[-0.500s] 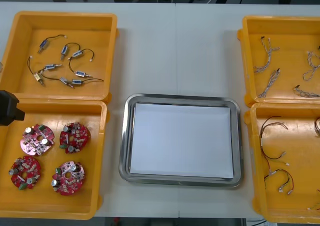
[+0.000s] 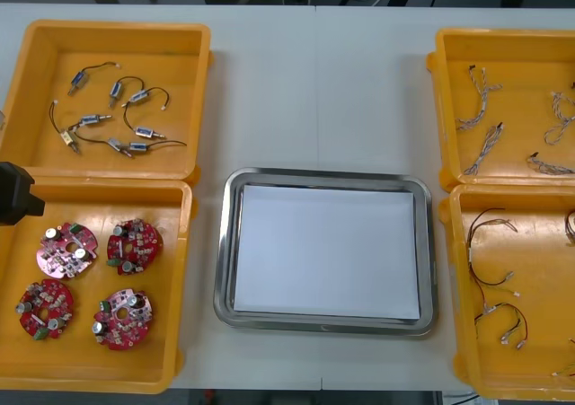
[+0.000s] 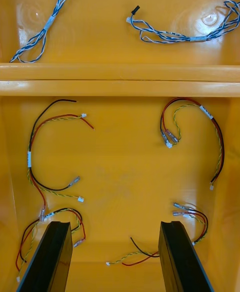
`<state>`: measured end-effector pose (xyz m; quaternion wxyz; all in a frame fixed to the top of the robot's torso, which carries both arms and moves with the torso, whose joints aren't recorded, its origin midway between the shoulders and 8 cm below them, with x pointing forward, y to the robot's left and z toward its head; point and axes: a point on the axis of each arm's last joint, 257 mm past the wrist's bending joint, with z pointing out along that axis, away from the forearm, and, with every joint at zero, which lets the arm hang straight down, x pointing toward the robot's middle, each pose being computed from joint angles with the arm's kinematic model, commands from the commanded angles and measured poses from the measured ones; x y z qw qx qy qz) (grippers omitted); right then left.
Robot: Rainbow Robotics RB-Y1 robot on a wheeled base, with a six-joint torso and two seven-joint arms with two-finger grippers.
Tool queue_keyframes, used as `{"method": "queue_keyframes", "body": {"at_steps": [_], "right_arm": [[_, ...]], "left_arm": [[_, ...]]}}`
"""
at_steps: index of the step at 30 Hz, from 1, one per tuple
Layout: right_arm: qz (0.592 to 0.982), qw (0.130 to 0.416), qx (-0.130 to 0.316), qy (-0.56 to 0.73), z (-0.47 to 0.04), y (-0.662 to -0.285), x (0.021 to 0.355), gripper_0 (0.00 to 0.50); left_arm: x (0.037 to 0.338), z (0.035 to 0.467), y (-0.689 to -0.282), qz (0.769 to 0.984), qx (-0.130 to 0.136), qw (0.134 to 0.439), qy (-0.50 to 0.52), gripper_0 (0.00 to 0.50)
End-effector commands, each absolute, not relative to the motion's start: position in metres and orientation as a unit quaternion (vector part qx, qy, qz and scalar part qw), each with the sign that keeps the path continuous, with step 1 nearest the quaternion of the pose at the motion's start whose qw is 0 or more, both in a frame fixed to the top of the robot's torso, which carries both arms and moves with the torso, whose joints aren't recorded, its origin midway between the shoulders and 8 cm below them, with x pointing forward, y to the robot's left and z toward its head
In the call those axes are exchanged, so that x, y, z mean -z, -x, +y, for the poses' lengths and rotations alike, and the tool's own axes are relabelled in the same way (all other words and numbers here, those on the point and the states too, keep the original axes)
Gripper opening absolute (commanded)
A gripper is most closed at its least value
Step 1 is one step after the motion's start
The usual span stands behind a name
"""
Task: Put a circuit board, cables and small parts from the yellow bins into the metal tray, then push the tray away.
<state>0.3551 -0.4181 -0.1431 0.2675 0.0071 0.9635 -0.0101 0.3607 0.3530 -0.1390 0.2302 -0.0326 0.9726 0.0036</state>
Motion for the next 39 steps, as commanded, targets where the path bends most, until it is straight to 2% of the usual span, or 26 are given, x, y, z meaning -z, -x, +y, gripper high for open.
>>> {"method": "queue_keyframes", "body": {"at_steps": [1, 39], "right_arm": [[0.963, 0.269, 0.005, -0.024, -0.4185, -0.3504, 0.1431, 0.5], [0.963, 0.269, 0.005, -0.024, -0.4185, -0.3504, 0.1431, 0.5]], "left_arm": [[0.1305, 0.3655, -0.3586, 0.971, -0.027, 0.239, 0.013, 0.5], [0.1305, 0.3655, -0.3586, 0.971, -0.027, 0.239, 0.013, 0.5]]}}
